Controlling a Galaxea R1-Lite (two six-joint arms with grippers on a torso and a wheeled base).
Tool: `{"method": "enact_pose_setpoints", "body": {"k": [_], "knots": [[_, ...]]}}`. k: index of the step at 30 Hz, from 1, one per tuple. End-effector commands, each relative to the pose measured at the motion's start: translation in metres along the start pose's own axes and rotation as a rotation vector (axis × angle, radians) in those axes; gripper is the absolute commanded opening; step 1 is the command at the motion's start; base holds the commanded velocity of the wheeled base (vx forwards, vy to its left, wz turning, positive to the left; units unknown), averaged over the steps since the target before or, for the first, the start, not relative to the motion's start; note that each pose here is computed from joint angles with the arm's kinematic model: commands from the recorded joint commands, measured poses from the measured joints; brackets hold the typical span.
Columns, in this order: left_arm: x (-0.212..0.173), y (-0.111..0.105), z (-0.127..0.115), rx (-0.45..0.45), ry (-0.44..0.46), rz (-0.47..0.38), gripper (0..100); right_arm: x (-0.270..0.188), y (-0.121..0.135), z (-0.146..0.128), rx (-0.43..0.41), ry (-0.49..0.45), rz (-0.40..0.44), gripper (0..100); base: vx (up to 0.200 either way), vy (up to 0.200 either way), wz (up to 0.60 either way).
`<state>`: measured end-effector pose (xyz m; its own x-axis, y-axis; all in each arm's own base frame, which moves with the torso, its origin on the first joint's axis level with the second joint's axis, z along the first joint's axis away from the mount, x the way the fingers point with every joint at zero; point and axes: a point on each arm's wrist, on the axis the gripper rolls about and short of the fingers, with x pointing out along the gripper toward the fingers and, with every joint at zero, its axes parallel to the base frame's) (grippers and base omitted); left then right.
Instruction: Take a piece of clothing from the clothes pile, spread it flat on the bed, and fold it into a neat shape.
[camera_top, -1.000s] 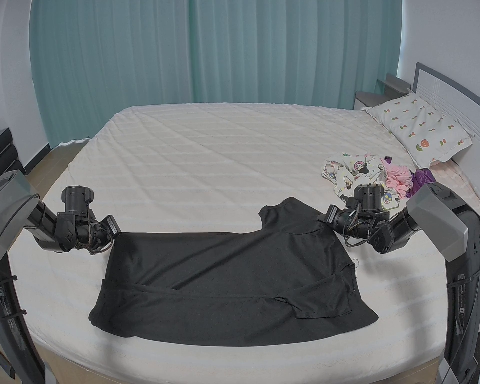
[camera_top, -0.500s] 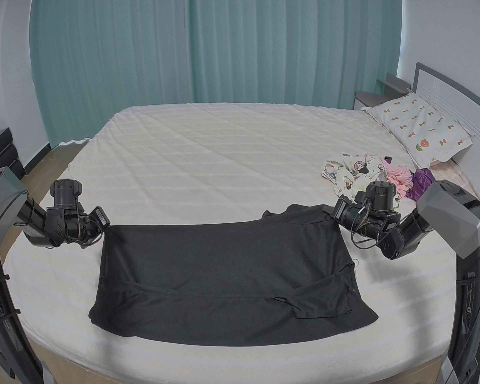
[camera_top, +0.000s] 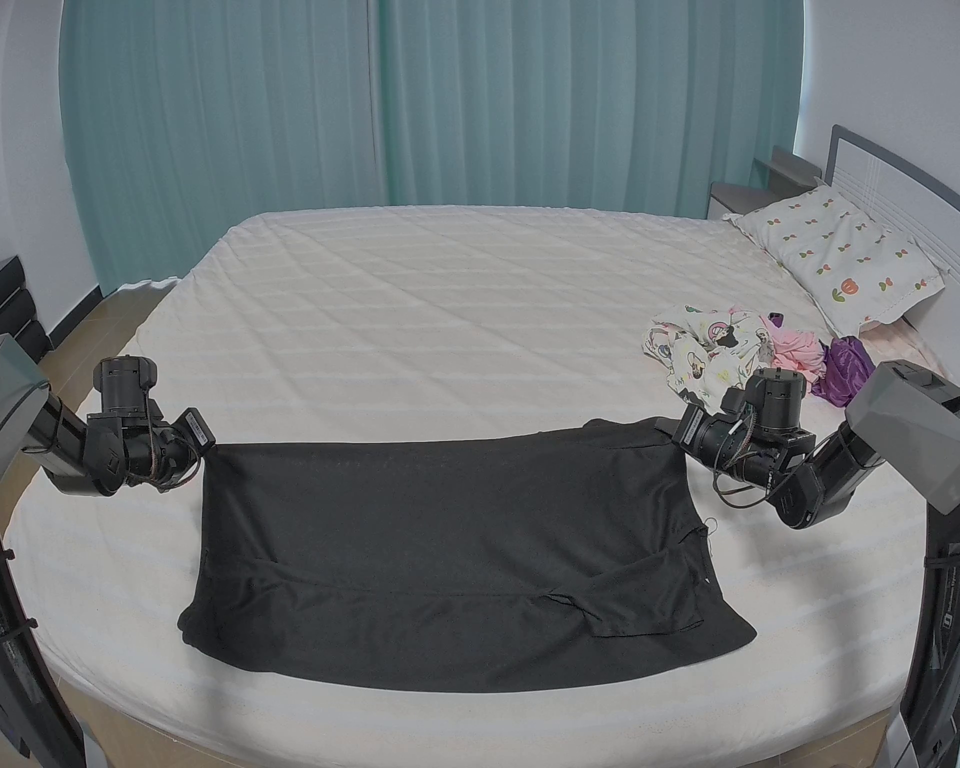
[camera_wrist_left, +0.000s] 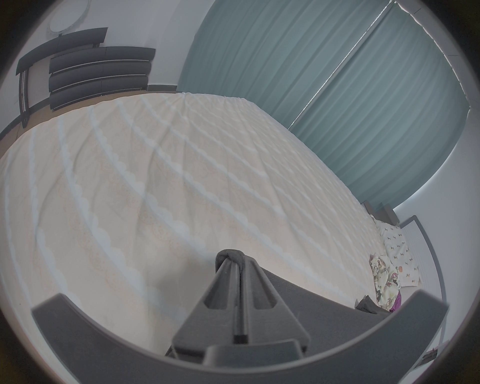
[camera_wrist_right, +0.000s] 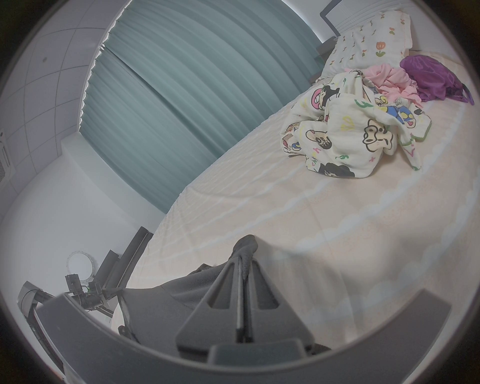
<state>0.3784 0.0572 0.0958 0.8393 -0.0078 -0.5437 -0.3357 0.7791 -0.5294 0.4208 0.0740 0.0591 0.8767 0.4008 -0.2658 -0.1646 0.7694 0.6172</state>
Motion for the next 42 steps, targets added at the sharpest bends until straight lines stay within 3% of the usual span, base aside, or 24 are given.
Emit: {"method": "enact_pose_setpoints", "body": {"k": [1,11,13,19,29,36,42], "knots": [[-0.010,0.004,-0.008,0.011,0.023,0.010,0,-0.016,0.005,0.003,-0.001,0.007,0.001,0,0.000,0.000,0.00],[-0.026,0.011,-0.023,0.060,0.063,0.031,0,-0.047,0.006,-0.010,0.009,0.069,-0.021,0,0.000,0.000,0.00],[-0.034,0.014,-0.030,0.068,0.081,0.039,0,-0.059,0.005,-0.023,0.012,0.116,-0.042,0,0.000,0.000,0.00],[-0.043,0.033,-0.047,0.091,0.144,0.083,0,-0.078,-0.002,-0.046,-0.027,0.170,-0.068,0,0.000,0.000,0.00],[-0.061,0.063,-0.073,0.089,0.189,0.048,0,-0.101,-0.006,-0.076,-0.048,0.217,-0.071,0,0.000,0.000,0.00],[-0.071,0.068,-0.072,0.077,0.118,0.007,0,-0.103,-0.003,-0.082,-0.066,0.183,-0.043,0,0.000,0.000,0.00],[-0.060,0.052,-0.039,0.000,-0.035,-0.059,0,-0.080,0.002,-0.064,-0.045,0.027,-0.031,0,0.000,0.000,0.00]]}}
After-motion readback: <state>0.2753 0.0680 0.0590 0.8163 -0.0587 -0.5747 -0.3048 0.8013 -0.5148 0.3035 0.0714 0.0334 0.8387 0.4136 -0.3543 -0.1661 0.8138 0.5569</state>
